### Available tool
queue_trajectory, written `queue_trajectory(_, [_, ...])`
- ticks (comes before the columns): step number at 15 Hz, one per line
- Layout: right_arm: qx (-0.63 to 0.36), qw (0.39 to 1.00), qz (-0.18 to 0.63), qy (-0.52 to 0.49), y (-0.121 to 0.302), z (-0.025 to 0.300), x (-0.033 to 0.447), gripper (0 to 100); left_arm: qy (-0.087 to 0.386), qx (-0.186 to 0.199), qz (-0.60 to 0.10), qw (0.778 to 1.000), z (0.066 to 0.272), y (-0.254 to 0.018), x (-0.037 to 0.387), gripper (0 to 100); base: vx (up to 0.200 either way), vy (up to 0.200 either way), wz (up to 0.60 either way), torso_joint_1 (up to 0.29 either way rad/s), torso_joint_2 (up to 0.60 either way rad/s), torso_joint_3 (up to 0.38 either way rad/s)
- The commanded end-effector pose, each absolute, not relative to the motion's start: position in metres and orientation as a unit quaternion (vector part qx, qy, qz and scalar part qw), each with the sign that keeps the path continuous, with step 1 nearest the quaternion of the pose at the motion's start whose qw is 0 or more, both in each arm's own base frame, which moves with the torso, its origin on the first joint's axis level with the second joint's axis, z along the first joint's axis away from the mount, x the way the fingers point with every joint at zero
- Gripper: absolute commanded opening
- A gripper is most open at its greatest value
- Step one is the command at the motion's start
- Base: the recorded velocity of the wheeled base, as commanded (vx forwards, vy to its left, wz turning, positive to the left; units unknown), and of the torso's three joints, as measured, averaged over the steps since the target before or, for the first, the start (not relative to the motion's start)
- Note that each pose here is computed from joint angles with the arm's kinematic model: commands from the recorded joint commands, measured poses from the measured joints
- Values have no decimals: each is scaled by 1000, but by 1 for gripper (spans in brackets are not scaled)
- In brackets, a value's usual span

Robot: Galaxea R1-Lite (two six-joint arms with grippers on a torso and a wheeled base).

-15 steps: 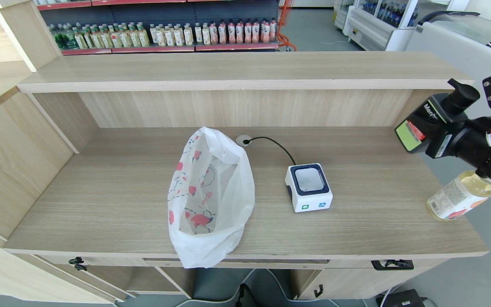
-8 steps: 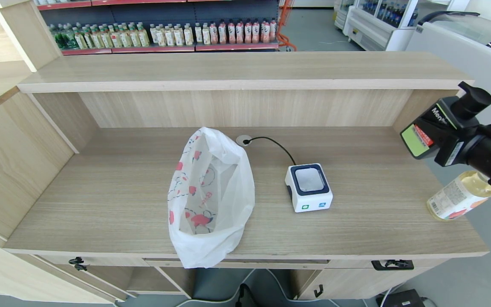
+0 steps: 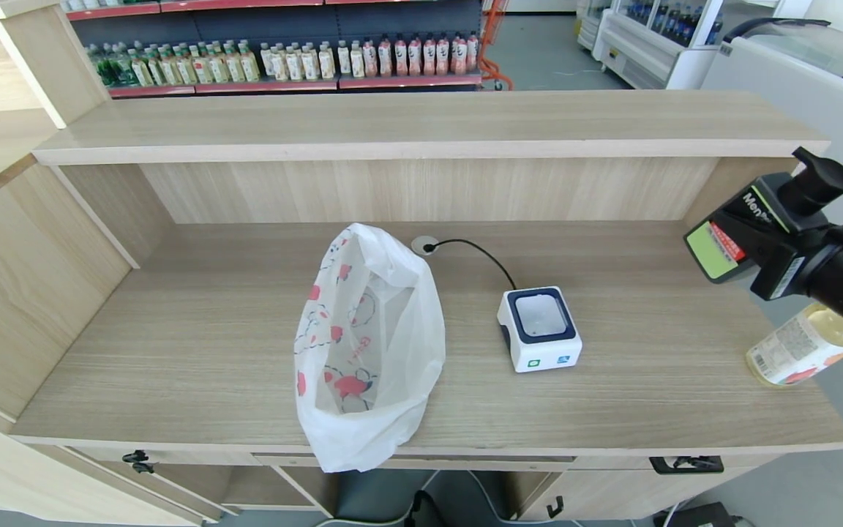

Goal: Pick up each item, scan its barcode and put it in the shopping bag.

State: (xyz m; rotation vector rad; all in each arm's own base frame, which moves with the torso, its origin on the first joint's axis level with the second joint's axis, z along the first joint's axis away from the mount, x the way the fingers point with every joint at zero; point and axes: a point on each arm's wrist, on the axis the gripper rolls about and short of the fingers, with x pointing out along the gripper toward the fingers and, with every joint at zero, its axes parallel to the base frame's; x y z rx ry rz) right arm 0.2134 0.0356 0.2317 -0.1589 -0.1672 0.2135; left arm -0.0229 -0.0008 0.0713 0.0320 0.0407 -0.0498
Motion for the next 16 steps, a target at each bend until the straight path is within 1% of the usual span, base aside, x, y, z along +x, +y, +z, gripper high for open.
queue_trajectory(1, [-79,987,109,-85,36,232,213,0,20,16,-26,999,71,-1,-23,100,0,200,0,22,12,-2])
queue_trajectory(3, [-76,987,112,-87,37,233,213,0,20,16,-25,999,71,-1,-23,100,0,200,0,10,0,7])
queue_trajectory(6, [-76,983,140,-90,38,233,212,0,20,16,-26,999,71,-1,-23,100,0,200,0,-2,1,2])
queue_trajectory(10, [-92,983,142,-77,40,226,220,0,20,16,-26,999,71,-1,-23,100,0,200,0,-1,2,4])
queue_trajectory(12, [-98,981,150,-69,43,222,221,0,20,16,-26,999,71,-1,-23,100,0,0,0,0,0,0])
queue_trajectory(16, [-82,974,208,-35,63,195,224,0,20,15,-26,999,71,-1,-23,100,0,0,0,0,0,0])
